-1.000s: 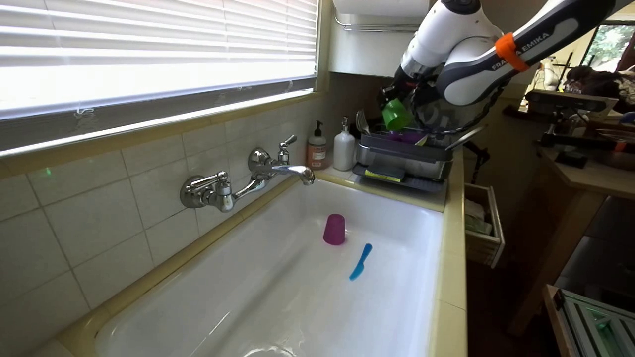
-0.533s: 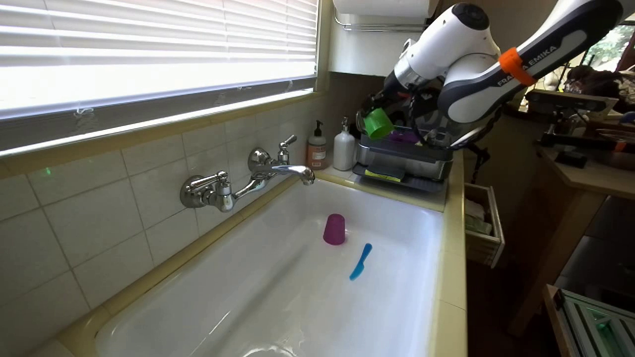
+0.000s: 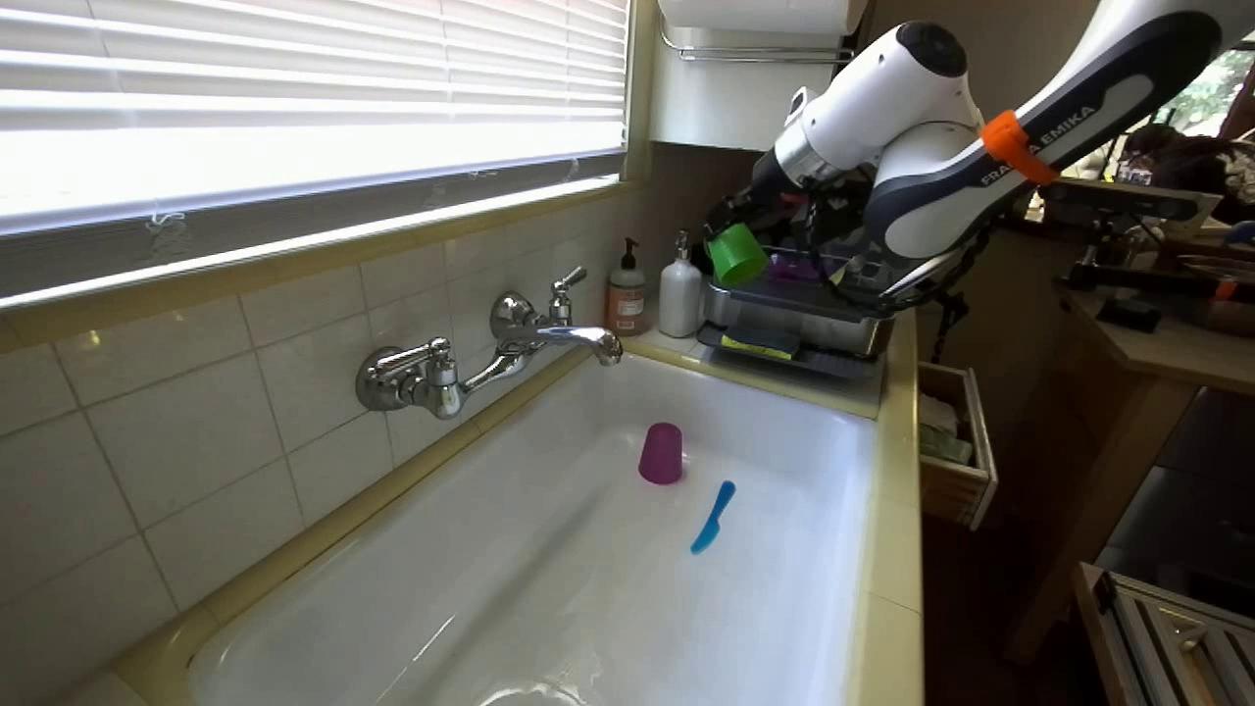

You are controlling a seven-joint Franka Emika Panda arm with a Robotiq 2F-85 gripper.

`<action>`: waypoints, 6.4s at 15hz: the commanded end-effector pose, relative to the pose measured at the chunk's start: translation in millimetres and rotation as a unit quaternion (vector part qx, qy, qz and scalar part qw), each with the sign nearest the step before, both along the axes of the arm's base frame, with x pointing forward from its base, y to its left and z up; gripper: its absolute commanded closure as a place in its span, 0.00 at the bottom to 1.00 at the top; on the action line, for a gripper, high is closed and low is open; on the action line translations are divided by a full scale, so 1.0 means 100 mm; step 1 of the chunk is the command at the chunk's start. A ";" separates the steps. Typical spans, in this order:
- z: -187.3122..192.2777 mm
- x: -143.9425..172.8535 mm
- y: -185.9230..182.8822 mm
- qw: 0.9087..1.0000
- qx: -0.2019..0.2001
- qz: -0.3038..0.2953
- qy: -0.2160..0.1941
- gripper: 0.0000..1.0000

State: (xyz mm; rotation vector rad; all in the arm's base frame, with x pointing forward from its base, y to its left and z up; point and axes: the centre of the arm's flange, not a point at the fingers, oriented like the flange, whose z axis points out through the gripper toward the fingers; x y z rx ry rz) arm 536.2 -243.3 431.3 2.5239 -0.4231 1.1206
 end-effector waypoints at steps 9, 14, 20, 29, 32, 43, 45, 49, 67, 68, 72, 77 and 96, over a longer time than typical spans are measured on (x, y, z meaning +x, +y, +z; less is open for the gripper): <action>-0.24 -0.03 0.09 1.000 0.002 0.009 -0.019 0.56; -0.46 0.06 0.20 0.998 0.021 0.030 -0.043 0.56; -0.76 0.22 0.33 0.998 0.033 0.053 -0.031 0.56; -1.23 0.49 0.49 0.997 0.030 0.068 -0.026 0.56; -1.34 0.60 0.47 0.997 0.035 0.054 -0.041 0.56; -1.40 0.73 0.50 0.997 0.037 0.053 -0.031 0.31; -1.48 0.75 0.47 0.998 0.044 0.041 -0.029 0.56; -1.69 0.76 0.47 0.997 0.070 0.014 -0.023 0.56; -2.30 0.87 0.59 0.993 0.045 -0.102 -0.034 0.56; -2.32 0.88 0.59 0.993 0.041 -0.109 -0.035 0.56; -2.46 0.92 0.61 0.988 0.041 -0.143 -0.033 0.56; -2.58 0.94 0.62 0.981 0.049 -0.183 -0.050 0.56; -2.79 0.81 0.76 0.978 -0.007 -0.193 -0.081 0.56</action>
